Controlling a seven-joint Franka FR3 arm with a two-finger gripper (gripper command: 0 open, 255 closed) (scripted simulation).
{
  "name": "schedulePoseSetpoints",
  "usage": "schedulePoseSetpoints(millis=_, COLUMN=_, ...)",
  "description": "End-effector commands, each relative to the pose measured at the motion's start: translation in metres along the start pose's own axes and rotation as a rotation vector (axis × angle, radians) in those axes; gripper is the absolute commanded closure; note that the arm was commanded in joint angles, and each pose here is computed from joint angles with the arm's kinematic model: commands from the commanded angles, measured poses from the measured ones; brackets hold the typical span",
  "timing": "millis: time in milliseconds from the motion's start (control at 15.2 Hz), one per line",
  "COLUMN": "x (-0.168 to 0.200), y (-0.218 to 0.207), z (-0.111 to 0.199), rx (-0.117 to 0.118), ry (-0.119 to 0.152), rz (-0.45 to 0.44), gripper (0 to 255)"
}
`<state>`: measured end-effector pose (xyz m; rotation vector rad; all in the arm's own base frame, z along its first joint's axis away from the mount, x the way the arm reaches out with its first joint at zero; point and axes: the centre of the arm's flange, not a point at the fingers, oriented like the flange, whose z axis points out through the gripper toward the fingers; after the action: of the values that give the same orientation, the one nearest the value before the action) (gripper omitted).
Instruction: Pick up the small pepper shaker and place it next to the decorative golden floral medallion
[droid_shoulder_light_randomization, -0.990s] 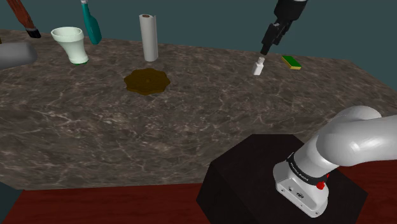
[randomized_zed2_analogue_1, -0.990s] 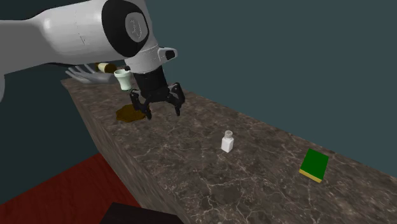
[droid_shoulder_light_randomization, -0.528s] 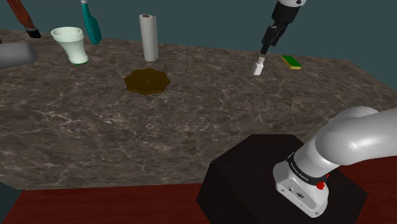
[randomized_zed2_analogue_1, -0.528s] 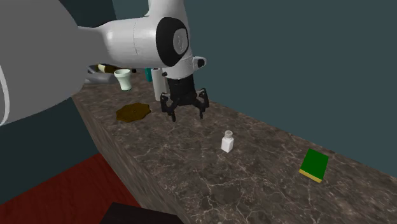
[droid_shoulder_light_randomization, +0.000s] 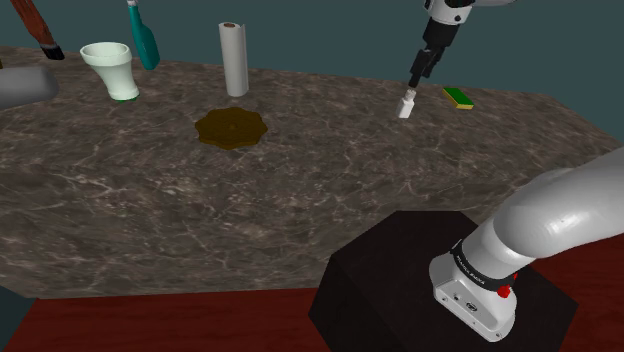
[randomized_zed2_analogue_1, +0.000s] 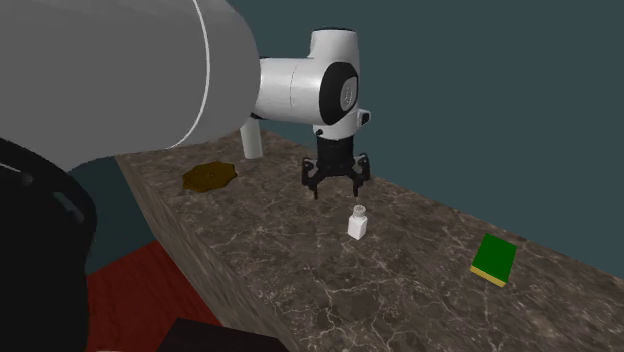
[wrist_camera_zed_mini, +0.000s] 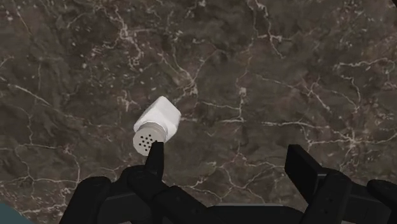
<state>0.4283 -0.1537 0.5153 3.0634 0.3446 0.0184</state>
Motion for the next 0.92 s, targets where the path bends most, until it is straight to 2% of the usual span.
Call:
schedulePoseSetpoints(millis=0, x=0.010, y=0.024, z=0.014, rx=0.011, ry=-0.008, rz=-0.004, gripper=0)
schedulePoseSetpoints(millis=264, x=0.025, y=0.072, z=0.041, rx=0.037, ry=-0.024, rz=-0.008, gripper=0)
schedulePoseSetpoints(millis=858, x=0.024, y=0.071, z=0.082, rx=0.037, ry=-0.025, rz=-0.009, gripper=0)
